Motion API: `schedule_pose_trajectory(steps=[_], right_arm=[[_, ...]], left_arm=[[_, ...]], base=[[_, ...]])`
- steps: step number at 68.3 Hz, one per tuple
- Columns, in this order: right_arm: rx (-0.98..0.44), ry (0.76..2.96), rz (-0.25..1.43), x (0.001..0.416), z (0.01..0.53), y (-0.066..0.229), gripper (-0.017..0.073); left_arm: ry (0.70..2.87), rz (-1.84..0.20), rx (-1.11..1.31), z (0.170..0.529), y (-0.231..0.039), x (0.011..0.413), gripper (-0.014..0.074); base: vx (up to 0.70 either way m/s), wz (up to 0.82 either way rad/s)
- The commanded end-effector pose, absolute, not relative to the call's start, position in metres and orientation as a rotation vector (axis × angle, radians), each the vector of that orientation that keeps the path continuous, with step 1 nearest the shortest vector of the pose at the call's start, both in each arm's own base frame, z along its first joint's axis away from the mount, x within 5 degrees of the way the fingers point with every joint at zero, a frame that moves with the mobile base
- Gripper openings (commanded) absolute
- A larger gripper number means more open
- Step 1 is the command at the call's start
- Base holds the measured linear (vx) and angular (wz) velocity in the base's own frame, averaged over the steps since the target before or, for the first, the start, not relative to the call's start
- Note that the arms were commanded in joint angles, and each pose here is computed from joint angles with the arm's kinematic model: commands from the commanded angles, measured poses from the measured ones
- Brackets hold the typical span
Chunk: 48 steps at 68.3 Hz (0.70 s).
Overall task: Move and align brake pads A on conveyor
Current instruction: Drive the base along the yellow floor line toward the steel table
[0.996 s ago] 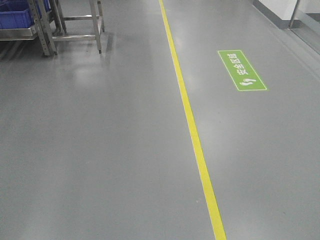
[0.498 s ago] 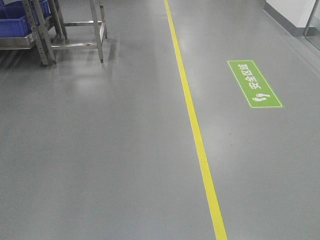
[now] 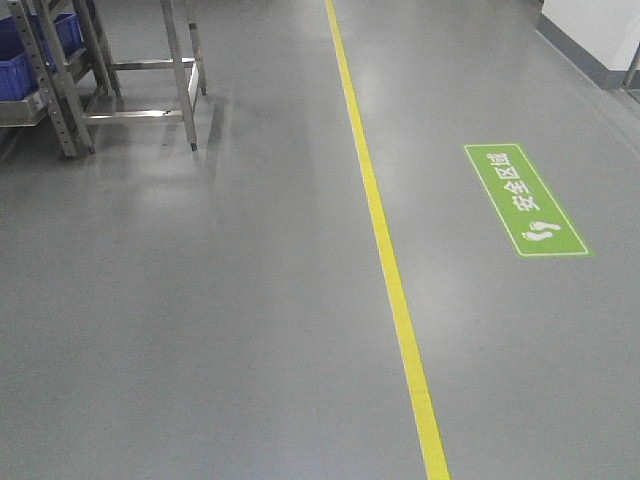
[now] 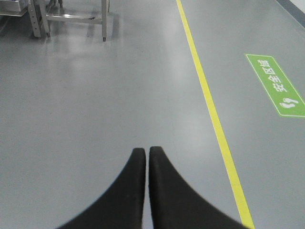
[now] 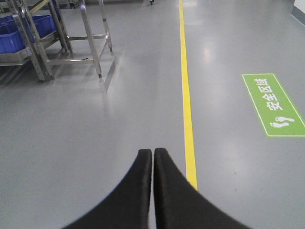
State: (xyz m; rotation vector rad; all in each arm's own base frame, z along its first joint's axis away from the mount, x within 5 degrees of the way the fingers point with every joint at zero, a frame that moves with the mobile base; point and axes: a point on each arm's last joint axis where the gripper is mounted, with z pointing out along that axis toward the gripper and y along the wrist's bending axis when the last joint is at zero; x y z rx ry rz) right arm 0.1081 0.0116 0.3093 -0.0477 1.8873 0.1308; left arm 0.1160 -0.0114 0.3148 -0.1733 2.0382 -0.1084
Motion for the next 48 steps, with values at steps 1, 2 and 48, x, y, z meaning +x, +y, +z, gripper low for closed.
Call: schedule_pose_trajectory(steps=[1, 2, 48], right_arm=[[-0.044, 1.796, 0.111, 0.1105, 0.3238, 0.0101, -0.0010], [-0.044, 1.796, 0.111, 0.1105, 0.3238, 0.0101, -0.0010], [-0.044, 1.796, 0.111, 0.1105, 0.3238, 0.0101, -0.0010]], left_arm=[[1.961, -0.134, -0.143, 0.3278, -0.0135, 0.1183, -0.0006], [1.961, -0.134, -0.143, 0.3278, -0.0135, 0.1183, -0.0006], [1.961, -0.134, -0.143, 0.3278, -0.0135, 0.1183, -0.0006]], base=[[0.54, 0.00], [0.54, 0.00], [0.57, -0.02]])
